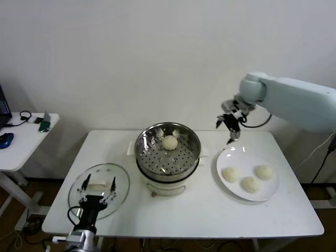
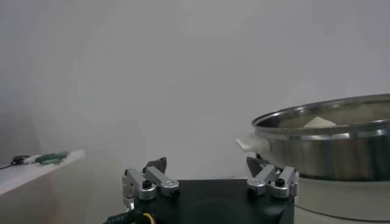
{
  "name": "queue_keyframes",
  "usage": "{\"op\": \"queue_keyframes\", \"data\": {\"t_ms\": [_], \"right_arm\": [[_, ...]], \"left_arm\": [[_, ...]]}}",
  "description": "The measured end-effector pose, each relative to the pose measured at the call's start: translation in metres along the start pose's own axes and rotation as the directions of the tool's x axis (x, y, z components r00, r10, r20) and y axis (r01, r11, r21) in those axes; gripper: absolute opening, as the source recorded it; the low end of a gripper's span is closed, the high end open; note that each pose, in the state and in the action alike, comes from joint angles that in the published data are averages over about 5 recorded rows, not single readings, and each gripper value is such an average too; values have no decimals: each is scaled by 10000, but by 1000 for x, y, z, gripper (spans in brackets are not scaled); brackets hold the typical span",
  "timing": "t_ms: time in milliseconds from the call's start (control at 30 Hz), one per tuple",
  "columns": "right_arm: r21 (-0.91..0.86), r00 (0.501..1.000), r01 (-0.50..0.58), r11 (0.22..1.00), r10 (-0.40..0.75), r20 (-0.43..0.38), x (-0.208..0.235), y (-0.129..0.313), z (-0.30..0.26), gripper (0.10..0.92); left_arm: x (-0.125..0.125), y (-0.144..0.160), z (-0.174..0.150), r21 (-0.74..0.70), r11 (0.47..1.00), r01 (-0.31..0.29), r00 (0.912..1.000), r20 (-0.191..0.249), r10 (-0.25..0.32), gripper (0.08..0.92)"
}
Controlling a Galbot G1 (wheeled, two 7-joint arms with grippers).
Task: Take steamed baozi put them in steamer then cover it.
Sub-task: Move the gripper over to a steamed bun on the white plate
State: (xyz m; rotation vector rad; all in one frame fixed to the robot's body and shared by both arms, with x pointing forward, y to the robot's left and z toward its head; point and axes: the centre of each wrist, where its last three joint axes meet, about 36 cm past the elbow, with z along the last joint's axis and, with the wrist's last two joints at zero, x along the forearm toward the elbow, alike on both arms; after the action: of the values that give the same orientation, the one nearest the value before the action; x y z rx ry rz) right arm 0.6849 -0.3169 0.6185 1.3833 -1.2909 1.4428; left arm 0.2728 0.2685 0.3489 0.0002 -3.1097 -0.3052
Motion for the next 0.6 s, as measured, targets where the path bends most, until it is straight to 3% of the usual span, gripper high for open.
{"op": "queue_keyframes", "data": {"t_ms": [300,600], "right_arm": [[-1330,9986,512,9898,-528,-80,-68,29,42,823],[-1912,9964,838,9780,-850,19,-115,39,49,823]], "left_arm": [[1,2,0,-7,9998,204,9997,-161,-204,823],[4,3,3,-63,9996,257,9991,-327,-259,823]]}}
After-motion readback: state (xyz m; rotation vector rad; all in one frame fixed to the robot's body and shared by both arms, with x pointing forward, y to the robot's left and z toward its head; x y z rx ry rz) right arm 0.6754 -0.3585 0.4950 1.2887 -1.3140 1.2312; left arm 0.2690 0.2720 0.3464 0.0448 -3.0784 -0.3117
